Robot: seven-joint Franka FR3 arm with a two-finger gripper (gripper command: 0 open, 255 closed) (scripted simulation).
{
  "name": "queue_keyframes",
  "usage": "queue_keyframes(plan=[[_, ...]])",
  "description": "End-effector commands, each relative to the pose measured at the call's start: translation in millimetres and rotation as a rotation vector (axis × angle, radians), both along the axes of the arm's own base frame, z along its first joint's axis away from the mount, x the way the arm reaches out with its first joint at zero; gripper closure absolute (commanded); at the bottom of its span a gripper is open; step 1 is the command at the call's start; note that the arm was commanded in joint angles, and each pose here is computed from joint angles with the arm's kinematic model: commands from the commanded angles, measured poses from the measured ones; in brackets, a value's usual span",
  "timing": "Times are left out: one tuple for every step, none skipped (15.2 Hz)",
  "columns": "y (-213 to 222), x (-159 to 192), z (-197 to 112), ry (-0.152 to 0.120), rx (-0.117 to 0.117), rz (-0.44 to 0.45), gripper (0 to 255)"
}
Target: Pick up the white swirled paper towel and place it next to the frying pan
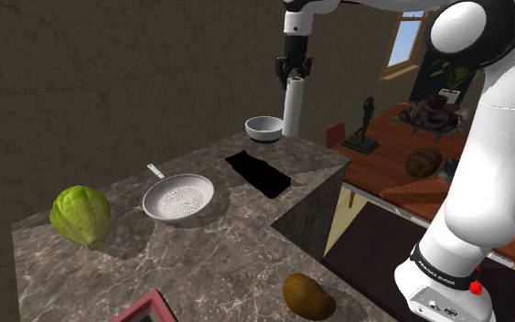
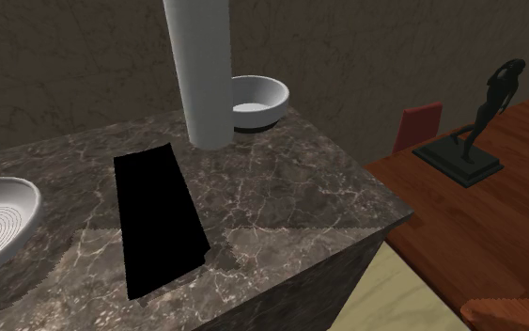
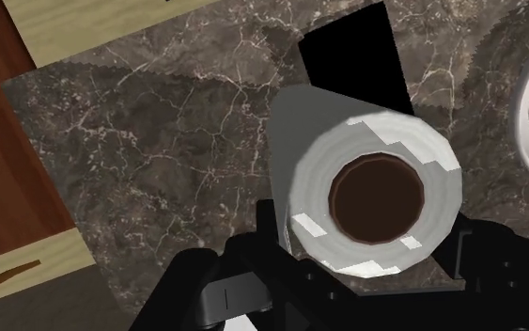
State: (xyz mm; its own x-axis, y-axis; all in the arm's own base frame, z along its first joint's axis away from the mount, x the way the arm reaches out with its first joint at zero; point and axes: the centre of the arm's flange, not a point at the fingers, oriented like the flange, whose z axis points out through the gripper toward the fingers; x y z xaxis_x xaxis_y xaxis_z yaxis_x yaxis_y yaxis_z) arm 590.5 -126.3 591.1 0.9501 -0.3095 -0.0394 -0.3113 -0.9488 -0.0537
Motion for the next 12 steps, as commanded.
queue_keyframes(plan=[[25, -1, 11, 0.000, 0.000, -0.002, 255], [38, -1, 16, 0.000, 0.000, -0.002, 255], [50, -1, 21, 0.000, 0.000, -0.002, 255], [62, -1, 25, 0.000, 0.000, -0.002, 255], [75, 0, 30, 0.000, 0.000, -0.002, 255], [87, 0, 35, 0.000, 0.000, -0.002, 255], [99, 0, 40, 0.000, 0.000, -0.002, 255], [112, 0, 44, 0.000, 0.000, -0.002, 255], [124, 1, 49, 0.000, 0.000, -0.002, 255], [136, 1, 54, 0.000, 0.000, -0.002, 255], [148, 1, 58, 0.000, 0.000, -0.002, 255], [161, 1, 63, 0.000, 0.000, -0.002, 255]])
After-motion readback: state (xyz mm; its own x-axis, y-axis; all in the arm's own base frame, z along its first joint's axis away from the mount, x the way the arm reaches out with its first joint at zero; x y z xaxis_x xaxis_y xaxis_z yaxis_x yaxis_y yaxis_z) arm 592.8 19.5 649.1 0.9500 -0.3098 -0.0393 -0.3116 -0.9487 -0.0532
